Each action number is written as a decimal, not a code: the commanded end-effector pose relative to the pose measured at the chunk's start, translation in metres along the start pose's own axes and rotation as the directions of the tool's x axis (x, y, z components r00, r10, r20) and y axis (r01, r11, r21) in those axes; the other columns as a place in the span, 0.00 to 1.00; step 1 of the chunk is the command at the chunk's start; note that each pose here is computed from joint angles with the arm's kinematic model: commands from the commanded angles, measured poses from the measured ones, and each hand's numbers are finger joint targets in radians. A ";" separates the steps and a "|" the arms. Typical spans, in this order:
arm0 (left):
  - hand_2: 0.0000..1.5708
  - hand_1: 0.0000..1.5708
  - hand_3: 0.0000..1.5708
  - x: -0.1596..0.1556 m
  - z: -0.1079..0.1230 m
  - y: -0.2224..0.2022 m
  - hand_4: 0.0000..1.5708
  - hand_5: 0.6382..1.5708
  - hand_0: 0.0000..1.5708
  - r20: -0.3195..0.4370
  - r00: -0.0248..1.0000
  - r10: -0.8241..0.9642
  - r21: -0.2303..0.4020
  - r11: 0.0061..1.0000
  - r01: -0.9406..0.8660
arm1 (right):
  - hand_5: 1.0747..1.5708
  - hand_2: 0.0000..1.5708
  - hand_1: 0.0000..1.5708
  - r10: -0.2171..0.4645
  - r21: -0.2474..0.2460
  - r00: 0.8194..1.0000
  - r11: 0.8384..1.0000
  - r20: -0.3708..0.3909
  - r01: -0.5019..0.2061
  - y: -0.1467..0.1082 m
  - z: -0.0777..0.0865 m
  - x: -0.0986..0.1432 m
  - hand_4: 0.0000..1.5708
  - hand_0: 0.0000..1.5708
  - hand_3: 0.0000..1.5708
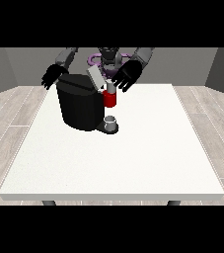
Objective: Insert the coffee pod into the coffee machine and close the lid
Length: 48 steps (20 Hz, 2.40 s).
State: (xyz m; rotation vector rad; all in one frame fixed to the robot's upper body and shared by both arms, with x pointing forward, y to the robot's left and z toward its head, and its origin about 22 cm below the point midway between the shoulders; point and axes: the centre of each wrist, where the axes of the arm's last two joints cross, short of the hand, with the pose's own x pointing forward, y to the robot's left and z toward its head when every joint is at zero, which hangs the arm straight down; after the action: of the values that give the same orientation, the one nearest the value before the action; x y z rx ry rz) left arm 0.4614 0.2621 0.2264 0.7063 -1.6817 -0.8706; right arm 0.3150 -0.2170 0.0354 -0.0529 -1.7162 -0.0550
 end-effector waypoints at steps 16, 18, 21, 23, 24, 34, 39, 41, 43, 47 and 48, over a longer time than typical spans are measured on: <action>0.81 0.78 0.75 -0.012 0.002 -0.014 0.31 1.00 0.78 -0.022 1.000 -0.001 -0.041 0.999 0.000 | 1.00 0.00 0.00 -0.005 0.006 1.000 1.000 -0.007 0.005 0.010 0.004 0.008 0.28 0.00 0.00; 0.80 0.78 0.73 0.004 -0.003 -0.004 0.30 1.00 0.78 -0.004 0.999 -0.032 -0.027 0.999 0.031 | 1.00 0.00 0.00 -0.012 -0.031 1.000 0.999 0.018 0.012 -0.007 0.000 -0.003 0.28 0.00 0.00; 0.78 0.77 0.69 0.007 -0.004 -0.016 0.29 1.00 0.77 -0.005 1.000 -0.003 -0.046 0.999 0.003 | 1.00 0.00 0.00 0.018 -0.037 1.000 0.999 -0.009 -0.019 0.001 0.008 -0.015 0.23 0.00 0.00; 0.74 0.72 0.65 0.024 -0.010 -0.008 0.28 1.00 0.72 0.020 0.999 -0.048 -0.019 0.999 0.048 | 1.00 0.00 0.00 0.008 -0.022 1.000 1.000 0.009 -0.008 0.000 -0.011 0.003 0.25 0.00 0.00; 0.75 0.73 0.65 -0.002 -0.001 -0.006 0.29 1.00 0.73 -0.005 1.000 -0.023 -0.009 1.000 0.023 | 1.00 0.00 0.00 0.015 -0.026 1.000 1.000 0.015 -0.015 0.006 0.000 0.002 0.24 0.00 0.00; 0.72 0.68 0.62 0.000 -0.001 -0.005 0.23 1.00 0.68 0.021 0.997 -0.068 -0.009 0.998 0.068 | 1.00 0.00 0.00 -0.004 -0.033 1.000 0.999 0.031 0.005 0.001 -0.005 0.004 0.29 0.00 0.00; 0.52 0.36 0.41 -0.007 0.003 -0.019 0.15 1.00 0.36 0.036 0.991 -0.131 -0.093 0.987 0.134 | 1.00 0.00 0.00 0.015 -0.030 1.000 0.999 -0.014 -0.016 -0.007 0.007 -0.011 0.28 0.00 0.00; 0.00 0.00 0.00 -0.006 0.002 0.005 0.00 1.00 0.00 0.048 0.985 -0.163 -0.071 0.984 0.166 | 1.00 0.00 0.00 0.002 -0.008 0.999 1.000 0.036 -0.002 -0.004 -0.002 0.002 0.26 0.00 0.00; 0.00 0.00 0.00 -0.003 0.000 -0.001 0.00 1.00 0.00 0.037 0.988 -0.147 -0.103 0.983 0.150 | 1.00 0.00 0.00 -0.011 -0.028 1.000 1.000 0.025 0.012 0.002 -0.006 0.005 0.28 0.00 0.00; 0.00 0.00 0.00 -0.008 0.003 -0.013 0.00 1.00 0.00 0.019 0.985 -0.174 -0.115 0.978 0.175 | 1.00 0.00 0.00 0.009 -0.045 1.000 0.999 -0.007 -0.009 -0.009 -0.002 0.001 0.22 0.00 0.00; 0.00 0.00 0.00 0.002 -0.001 0.010 0.00 1.00 0.00 0.047 0.985 -0.169 -0.095 0.980 0.172 | 1.00 0.00 0.00 0.017 -0.047 1.000 0.999 0.001 -0.017 0.002 0.001 -0.009 0.22 0.00 0.00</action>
State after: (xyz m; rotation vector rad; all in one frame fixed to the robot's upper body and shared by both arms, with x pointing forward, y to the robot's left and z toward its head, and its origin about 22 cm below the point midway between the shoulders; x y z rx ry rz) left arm 0.4618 0.2638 0.2237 0.7672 -1.6072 -1.0680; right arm 0.3154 -0.2151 0.0336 -0.0908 -1.7175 -0.0838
